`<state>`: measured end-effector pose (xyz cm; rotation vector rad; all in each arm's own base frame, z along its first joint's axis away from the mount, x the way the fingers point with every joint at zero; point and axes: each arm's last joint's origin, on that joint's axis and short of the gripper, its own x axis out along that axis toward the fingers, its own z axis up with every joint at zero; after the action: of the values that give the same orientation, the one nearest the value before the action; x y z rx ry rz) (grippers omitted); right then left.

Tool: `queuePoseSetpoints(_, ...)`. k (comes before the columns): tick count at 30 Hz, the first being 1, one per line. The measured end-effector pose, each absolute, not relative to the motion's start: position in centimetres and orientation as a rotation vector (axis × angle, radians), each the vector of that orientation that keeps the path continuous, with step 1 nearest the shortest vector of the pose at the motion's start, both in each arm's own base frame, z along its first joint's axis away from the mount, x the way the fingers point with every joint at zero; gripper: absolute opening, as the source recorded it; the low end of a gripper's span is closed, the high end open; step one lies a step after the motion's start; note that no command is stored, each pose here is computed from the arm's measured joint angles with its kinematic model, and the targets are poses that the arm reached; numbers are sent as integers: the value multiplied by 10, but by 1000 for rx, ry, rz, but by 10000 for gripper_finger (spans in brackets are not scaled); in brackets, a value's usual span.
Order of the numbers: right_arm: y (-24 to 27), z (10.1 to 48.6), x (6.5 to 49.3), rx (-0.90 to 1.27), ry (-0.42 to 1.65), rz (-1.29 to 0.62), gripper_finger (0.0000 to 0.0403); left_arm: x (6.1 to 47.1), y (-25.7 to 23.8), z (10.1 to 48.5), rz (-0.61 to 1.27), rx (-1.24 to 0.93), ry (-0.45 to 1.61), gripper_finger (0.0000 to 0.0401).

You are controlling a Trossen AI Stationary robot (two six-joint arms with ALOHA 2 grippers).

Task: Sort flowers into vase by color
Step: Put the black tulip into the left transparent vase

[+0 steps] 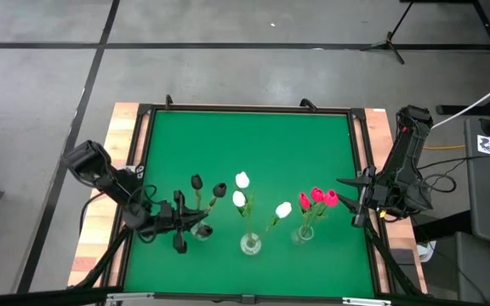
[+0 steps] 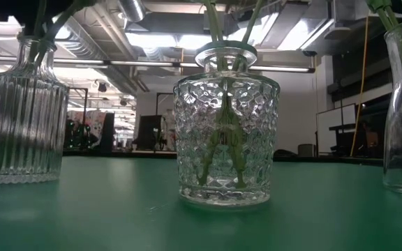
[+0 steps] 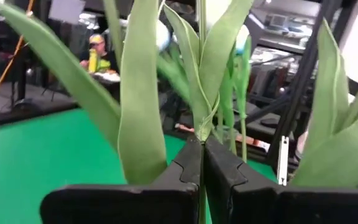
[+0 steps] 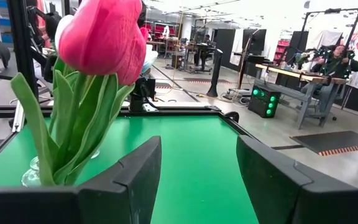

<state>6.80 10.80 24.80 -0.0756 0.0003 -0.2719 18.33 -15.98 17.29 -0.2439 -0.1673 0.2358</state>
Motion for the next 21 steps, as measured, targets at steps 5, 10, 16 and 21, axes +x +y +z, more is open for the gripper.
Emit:
queuePoseSetpoints(5,108,248,68,-78,1,-272,209,182,-163,165,259,-292,-152,3)
queuePoseSetpoints(10,108,248,68,-77,-2,-259,209,179,-166,164,249,-331,-152,16)
queuePoseSetpoints(16,109,248,68,-78,-5,-245,209,174,-169,170,223,-379,-167,35)
queuePoseSetpoints(21,109,248,68,-79,-4,-245,209,172,-171,171,203,-383,-166,60)
